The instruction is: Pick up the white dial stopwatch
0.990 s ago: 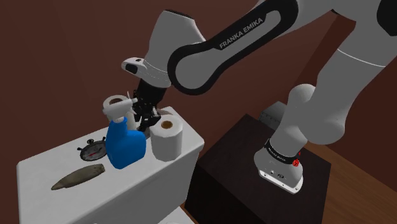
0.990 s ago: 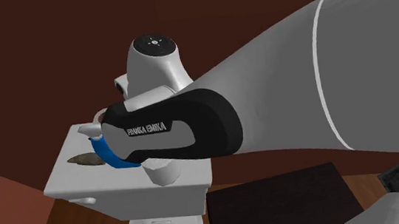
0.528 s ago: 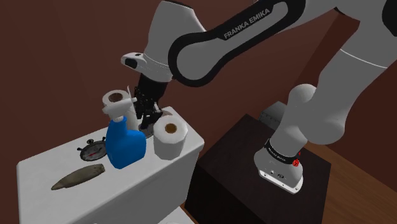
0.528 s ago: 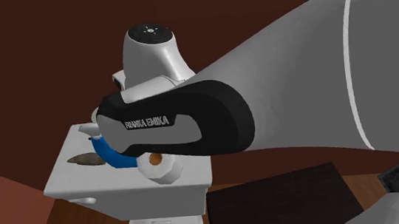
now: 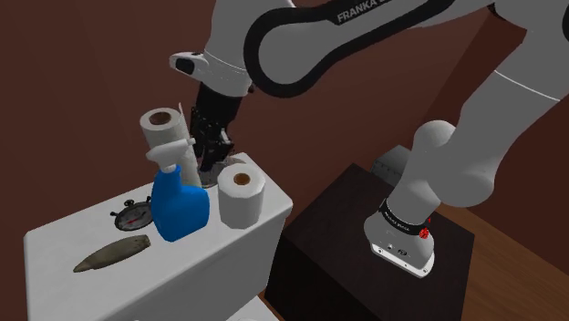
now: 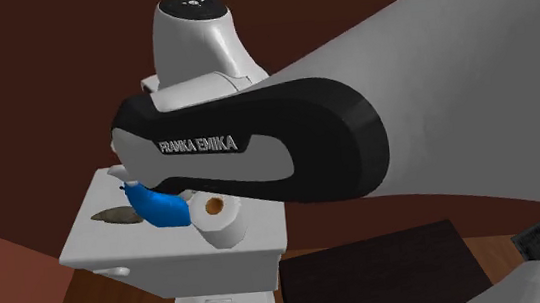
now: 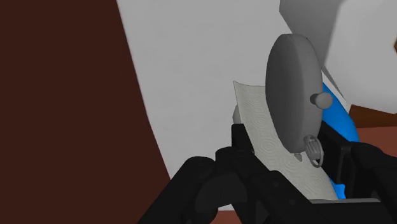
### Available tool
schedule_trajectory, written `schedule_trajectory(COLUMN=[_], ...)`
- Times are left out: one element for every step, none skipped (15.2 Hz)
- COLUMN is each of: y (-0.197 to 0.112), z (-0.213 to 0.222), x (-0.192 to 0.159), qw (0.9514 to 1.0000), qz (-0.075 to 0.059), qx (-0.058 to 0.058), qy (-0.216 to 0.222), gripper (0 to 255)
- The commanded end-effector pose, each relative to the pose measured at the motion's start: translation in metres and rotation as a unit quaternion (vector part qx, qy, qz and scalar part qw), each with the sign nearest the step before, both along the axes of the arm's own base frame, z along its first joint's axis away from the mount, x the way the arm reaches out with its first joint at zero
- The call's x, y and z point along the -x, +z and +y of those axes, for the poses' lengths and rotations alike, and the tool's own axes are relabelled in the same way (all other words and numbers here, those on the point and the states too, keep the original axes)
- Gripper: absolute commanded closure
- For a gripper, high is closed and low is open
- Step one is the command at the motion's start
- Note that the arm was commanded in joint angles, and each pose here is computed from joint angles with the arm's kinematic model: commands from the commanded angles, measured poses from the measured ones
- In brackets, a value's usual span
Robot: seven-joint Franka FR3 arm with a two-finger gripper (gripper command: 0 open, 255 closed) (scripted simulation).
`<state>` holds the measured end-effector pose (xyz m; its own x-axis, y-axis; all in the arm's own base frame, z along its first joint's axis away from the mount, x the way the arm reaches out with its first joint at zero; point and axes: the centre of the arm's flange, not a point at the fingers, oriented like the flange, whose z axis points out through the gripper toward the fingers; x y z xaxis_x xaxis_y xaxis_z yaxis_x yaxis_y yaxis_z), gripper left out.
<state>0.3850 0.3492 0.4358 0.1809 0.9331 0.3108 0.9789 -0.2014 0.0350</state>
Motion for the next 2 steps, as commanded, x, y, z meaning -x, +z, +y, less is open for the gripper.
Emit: schedule_trajectory(y=[0.0049,0.0049], z=[0.0002,0.0002], x=[0.0002,0.0002], qw=[1.0,1.0], qz=[0.0,0.0], qx=[0.0,0.0], qy=[0.0,0.0], gripper=[255,255])
